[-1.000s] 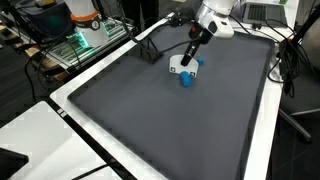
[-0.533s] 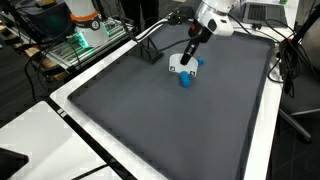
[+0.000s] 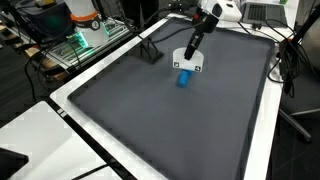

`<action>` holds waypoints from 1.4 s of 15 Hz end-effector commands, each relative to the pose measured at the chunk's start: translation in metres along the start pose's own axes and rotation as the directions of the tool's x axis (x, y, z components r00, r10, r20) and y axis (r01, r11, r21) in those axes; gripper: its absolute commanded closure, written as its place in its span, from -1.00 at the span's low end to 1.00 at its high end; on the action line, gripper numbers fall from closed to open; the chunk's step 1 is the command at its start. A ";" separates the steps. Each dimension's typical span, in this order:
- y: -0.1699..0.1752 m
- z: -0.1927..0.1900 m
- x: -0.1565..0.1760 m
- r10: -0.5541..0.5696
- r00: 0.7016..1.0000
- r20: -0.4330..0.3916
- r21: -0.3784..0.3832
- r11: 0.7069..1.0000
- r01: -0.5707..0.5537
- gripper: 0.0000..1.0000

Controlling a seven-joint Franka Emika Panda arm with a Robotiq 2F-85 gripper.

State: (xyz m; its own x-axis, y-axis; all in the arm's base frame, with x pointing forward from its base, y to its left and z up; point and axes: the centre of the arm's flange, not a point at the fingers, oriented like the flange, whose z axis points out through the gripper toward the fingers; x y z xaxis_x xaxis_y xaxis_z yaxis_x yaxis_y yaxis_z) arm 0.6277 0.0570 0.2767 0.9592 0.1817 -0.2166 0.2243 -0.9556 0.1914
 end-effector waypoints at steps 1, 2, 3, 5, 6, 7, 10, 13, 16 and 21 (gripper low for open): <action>0.009 -0.007 -0.007 0.025 0.999 -0.023 -0.002 1.000 -0.025 0.96; 0.011 -0.008 -0.005 0.026 0.999 -0.025 -0.003 1.000 -0.026 0.96; 0.014 -0.008 -0.003 0.028 0.999 -0.024 -0.008 1.000 -0.028 0.96; 0.018 -0.006 -0.001 0.028 0.999 -0.020 -0.015 0.999 -0.028 0.96; 0.020 -0.005 -0.001 0.025 1.000 -0.014 -0.019 0.999 -0.026 0.96; 0.022 -0.004 -0.002 0.025 1.000 -0.013 -0.020 0.999 -0.025 0.96; 0.027 -0.003 -0.003 0.031 0.999 -0.006 -0.020 0.999 -0.031 0.96; 0.031 0.002 -0.001 0.034 0.999 -0.005 -0.015 0.999 -0.035 0.96; 0.032 0.008 0.001 0.033 0.999 0.005 -0.012 0.999 -0.033 0.96; 0.028 0.019 0.004 0.026 0.999 0.021 -0.010 1.000 -0.025 0.96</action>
State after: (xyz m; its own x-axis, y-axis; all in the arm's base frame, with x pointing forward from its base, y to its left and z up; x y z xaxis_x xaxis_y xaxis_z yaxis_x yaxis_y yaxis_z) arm 0.6316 0.0284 0.2720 0.9646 0.1413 -0.2225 0.1878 -0.9608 0.2038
